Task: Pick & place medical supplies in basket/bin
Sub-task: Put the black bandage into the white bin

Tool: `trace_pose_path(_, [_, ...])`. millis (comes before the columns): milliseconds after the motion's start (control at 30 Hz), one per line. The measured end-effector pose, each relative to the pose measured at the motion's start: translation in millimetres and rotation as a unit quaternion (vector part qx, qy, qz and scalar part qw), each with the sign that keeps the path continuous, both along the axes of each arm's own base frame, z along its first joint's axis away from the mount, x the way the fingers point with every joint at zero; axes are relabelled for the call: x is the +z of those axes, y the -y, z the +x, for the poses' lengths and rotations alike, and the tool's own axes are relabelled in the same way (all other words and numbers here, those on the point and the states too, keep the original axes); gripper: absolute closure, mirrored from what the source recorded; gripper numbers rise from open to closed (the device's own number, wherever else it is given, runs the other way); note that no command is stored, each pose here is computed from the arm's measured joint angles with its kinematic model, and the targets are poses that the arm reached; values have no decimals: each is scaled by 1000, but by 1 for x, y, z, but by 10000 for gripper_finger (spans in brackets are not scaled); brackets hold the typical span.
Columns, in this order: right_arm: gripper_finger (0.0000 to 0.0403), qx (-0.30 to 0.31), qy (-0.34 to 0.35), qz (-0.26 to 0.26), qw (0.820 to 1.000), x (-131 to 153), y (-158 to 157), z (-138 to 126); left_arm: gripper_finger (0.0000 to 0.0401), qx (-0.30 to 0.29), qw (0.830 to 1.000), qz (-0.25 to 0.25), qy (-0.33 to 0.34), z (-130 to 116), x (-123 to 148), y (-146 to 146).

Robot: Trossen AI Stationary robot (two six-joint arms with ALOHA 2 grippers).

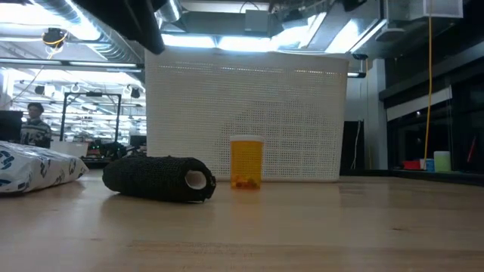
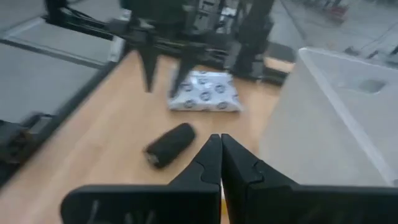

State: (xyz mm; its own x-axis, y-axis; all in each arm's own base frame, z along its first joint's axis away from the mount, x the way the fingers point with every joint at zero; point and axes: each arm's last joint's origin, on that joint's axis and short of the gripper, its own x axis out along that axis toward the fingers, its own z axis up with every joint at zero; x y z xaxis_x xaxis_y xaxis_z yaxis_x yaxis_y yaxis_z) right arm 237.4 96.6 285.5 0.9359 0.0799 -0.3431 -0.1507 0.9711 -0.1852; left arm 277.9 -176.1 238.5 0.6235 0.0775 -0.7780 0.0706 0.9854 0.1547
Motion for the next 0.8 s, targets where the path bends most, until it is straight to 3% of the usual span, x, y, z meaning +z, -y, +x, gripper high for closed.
trace_pose_path(167, [402,-12,1,20,1000,-23,-16,-12,212,-2,1000,1,-7,1,-4,1])
trace_pose_path(300, [402,-45,19,37,998,-41,-18,-18,212,-7,1000,-6,-12,1,-4,2])
trace_pose_path(533, [402,-43,41,51,997,-60,-16,-25,212,-6,999,8,-30,0,-9,0])
trace_pose_path(800, [402,-42,38,47,997,-67,-14,-27,212,-8,996,49,-80,13,-45,3])
